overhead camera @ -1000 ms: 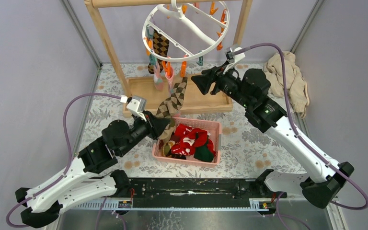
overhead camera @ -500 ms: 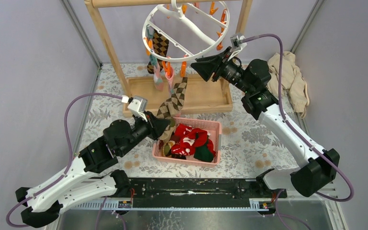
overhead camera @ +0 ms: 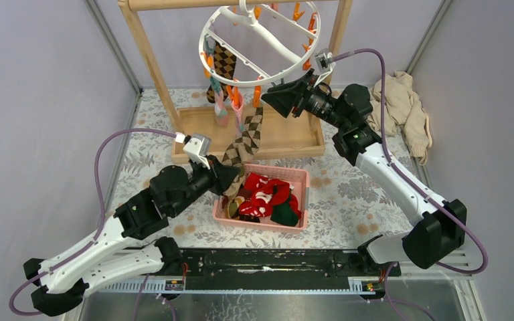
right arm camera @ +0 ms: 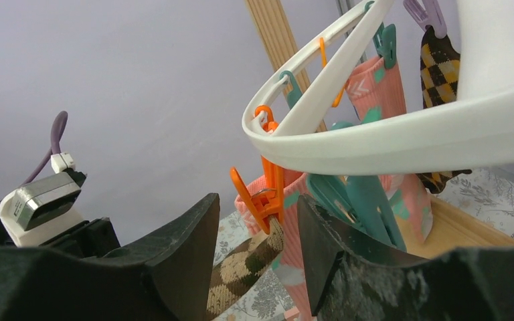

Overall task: Remove the socks clipped to the hanger
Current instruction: Remove the sock from the hanger.

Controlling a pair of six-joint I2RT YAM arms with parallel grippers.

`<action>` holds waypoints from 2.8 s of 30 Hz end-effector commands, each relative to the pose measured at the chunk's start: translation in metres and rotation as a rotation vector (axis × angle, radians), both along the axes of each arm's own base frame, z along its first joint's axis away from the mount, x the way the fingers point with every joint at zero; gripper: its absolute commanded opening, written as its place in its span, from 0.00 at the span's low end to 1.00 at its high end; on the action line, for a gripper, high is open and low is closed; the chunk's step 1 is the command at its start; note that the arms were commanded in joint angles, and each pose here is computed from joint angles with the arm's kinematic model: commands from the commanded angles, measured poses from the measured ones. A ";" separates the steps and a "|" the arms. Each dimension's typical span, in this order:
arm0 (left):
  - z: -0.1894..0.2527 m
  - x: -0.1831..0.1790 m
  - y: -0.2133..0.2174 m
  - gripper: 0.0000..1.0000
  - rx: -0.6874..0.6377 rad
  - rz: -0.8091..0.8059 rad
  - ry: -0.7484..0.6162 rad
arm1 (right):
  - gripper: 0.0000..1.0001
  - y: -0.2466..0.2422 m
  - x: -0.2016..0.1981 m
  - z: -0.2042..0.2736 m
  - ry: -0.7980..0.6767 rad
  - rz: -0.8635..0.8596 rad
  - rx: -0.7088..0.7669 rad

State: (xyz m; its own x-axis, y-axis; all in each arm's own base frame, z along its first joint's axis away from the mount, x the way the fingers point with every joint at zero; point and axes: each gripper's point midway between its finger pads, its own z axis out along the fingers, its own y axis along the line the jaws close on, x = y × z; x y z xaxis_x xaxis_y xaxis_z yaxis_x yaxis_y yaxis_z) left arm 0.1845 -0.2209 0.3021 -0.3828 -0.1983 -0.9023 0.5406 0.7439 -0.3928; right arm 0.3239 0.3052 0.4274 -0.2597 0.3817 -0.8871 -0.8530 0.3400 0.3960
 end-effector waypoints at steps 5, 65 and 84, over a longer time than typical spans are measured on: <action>0.017 -0.001 -0.007 0.22 -0.034 -0.023 -0.018 | 0.57 -0.001 -0.005 0.020 -0.069 0.016 0.034; 0.013 -0.006 -0.012 0.22 -0.019 -0.059 0.013 | 0.61 0.011 0.009 0.014 -0.047 0.047 0.047; 0.011 -0.007 -0.013 0.22 -0.020 -0.063 0.019 | 0.60 -0.004 -0.008 0.011 -0.074 0.006 0.020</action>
State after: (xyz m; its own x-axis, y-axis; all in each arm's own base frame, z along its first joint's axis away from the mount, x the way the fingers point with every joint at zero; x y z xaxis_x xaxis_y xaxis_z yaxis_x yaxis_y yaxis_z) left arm 0.1827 -0.2326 0.3027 -0.4130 -0.1731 -0.8941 0.5620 0.7241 -0.3997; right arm 0.3178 0.3079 0.4274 -0.2576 0.3781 -0.8892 -0.8734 0.3026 0.3817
